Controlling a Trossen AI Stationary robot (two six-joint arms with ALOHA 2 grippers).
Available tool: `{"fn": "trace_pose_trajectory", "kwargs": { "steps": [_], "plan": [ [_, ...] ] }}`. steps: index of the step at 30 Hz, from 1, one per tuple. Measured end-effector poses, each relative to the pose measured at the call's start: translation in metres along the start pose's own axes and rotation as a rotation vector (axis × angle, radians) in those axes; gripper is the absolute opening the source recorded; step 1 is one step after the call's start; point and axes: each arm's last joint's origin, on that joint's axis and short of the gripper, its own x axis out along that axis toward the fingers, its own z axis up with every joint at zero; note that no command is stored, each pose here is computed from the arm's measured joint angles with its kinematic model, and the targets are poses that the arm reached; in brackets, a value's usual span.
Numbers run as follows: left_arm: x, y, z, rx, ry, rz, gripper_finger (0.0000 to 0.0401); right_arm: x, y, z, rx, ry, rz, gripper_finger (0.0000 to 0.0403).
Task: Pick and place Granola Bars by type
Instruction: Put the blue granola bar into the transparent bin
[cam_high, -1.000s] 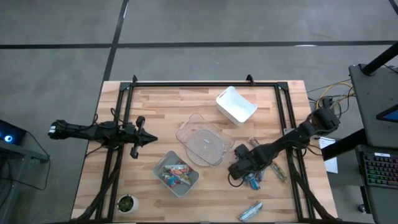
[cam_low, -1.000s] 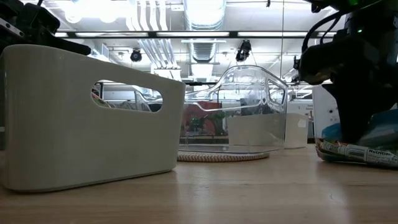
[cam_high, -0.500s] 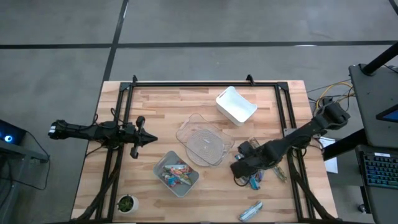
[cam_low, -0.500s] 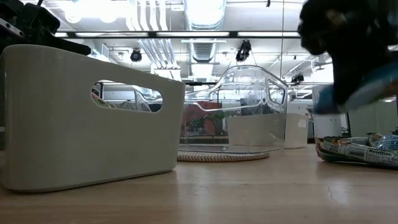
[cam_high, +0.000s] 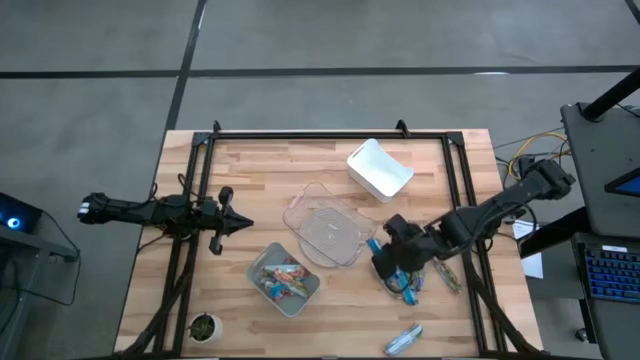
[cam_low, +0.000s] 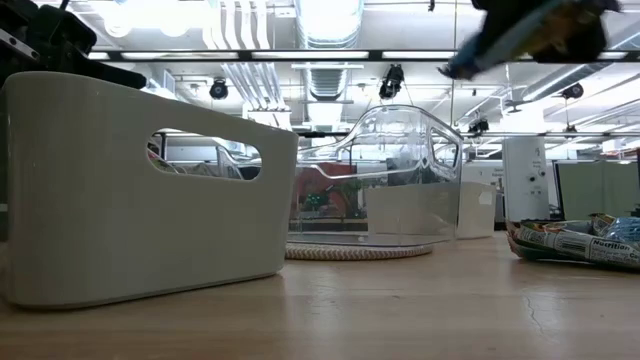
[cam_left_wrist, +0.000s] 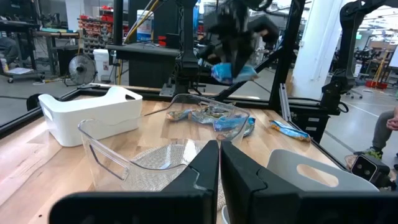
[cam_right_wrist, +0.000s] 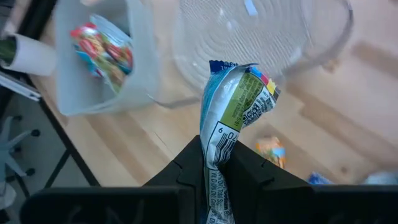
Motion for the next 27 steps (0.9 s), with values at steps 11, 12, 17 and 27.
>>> {"fn": "trace_pose_trajectory", "kwargs": {
  "steps": [11,12,17,27],
  "plan": [
    [0.0,0.0,0.0,0.0,0.0,0.0,0.0,-0.001,0.023,0.052,-0.201,-0.053,0.03,0.0043],
    [0.0,0.0,0.0,0.0,0.0,0.0,0.0,0.001,0.024,0.056,-0.222,-0.04,0.033,0.0043],
    [0.0,0.0,0.0,0.0,0.0,0.0,0.0,0.018,0.033,0.077,-0.365,0.03,0.051,0.0043],
    [0.0,0.0,0.0,0.0,0.0,-0.001,0.0,0.049,0.05,0.11,-0.556,0.059,0.056,0.0043]
  ]
}}
